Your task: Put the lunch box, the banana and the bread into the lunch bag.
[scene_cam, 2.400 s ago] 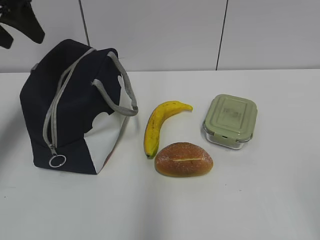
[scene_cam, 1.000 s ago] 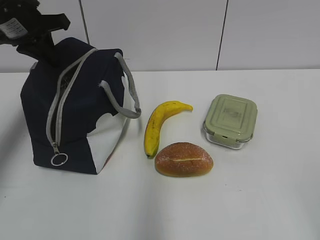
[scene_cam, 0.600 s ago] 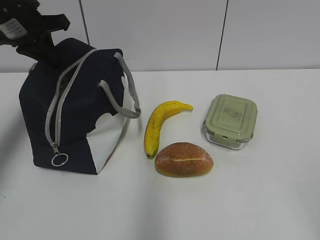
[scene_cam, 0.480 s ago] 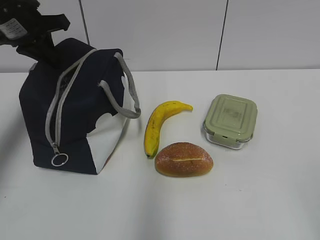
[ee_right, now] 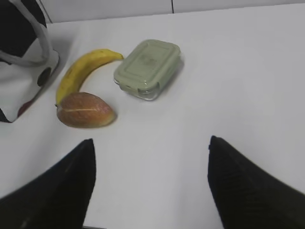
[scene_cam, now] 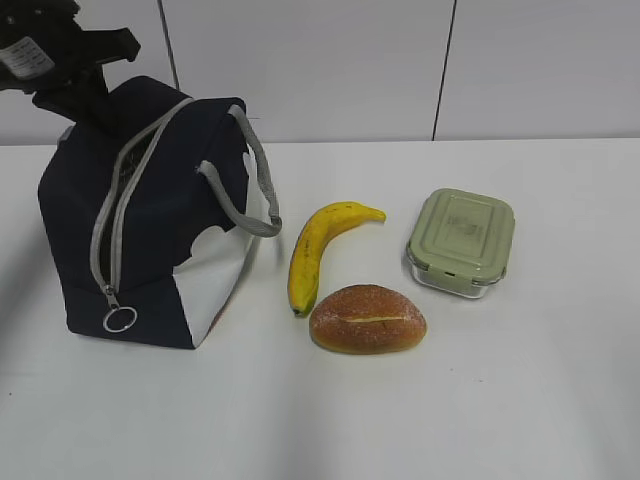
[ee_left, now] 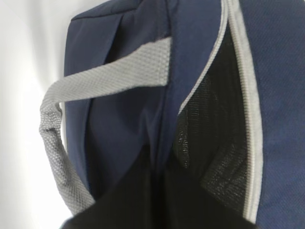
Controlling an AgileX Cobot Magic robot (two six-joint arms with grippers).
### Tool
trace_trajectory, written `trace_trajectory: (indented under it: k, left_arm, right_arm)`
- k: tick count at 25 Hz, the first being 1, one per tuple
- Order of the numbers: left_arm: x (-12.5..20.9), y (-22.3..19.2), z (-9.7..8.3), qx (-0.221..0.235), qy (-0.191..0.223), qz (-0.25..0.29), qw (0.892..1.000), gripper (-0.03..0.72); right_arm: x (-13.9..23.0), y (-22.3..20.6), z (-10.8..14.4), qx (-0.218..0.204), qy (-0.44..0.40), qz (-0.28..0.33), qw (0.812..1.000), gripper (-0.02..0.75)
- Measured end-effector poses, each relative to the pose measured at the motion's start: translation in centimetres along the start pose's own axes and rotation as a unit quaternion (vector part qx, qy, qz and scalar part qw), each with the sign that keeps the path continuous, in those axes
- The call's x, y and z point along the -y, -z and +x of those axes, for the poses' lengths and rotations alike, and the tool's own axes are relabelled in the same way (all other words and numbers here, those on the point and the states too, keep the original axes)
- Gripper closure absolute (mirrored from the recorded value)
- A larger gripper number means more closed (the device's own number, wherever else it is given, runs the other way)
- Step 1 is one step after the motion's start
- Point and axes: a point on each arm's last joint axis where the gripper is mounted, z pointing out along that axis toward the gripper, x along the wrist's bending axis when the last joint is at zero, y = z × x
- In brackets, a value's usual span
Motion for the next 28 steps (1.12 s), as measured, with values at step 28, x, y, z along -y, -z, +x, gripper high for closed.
trace_trajectory:
  k: [28]
  left_arm:
    - [0.0, 0.0, 0.0, -0.001, 0.0, 0.0, 1.0, 0.691]
  right_arm:
    - [-9.2, -28.1, -1.6, -0.065, -0.183, 0.328, 0.925, 0.193]
